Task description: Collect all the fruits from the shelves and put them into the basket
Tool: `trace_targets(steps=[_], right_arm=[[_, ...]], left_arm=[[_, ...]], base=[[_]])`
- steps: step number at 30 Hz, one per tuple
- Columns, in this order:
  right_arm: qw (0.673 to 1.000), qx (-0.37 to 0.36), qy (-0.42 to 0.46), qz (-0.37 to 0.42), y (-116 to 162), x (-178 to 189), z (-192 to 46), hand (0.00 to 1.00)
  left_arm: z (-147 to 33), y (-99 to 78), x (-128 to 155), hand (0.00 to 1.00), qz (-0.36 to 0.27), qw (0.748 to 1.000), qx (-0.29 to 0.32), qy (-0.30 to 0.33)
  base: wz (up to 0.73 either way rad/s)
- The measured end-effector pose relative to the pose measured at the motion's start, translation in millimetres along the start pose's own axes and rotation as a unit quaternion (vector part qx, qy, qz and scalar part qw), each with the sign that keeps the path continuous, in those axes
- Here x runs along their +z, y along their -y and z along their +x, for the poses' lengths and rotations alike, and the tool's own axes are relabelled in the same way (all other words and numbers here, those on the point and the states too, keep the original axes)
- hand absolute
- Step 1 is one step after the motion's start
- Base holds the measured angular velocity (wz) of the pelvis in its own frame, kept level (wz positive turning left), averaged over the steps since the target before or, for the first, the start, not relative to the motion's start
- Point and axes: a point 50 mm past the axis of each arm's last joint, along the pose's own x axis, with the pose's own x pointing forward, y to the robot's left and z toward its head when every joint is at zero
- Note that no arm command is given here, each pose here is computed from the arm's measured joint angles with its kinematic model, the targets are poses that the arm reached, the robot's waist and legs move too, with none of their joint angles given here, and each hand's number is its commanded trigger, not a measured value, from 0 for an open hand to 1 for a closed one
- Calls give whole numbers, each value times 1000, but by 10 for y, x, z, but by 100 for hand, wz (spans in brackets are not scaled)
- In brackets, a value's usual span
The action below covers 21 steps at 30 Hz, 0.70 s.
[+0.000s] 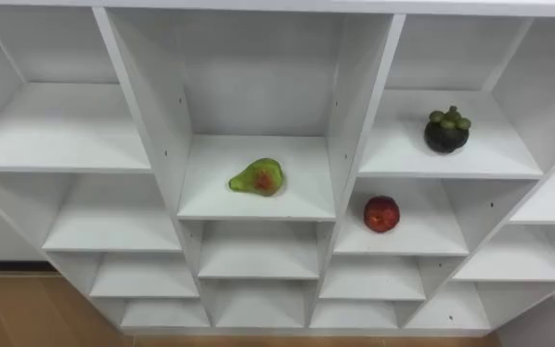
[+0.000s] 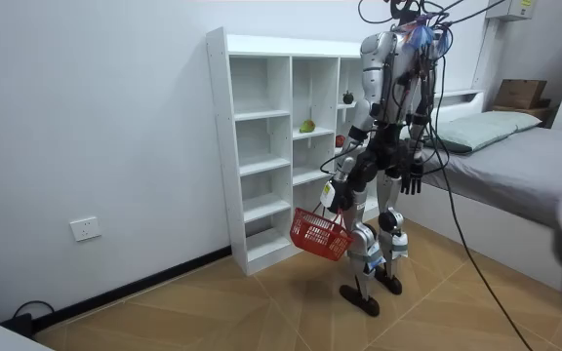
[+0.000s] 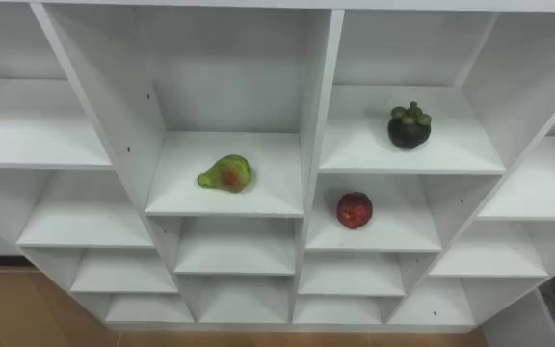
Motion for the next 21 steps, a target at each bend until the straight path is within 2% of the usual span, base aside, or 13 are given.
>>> trace_targets(steps=[21], right_arm=[[1000, 6, 0, -11, -12, 10, 0, 0]], left_arm=[[-4, 17, -37, 100, -5, 1000, -6, -6]], base=[[-1]])
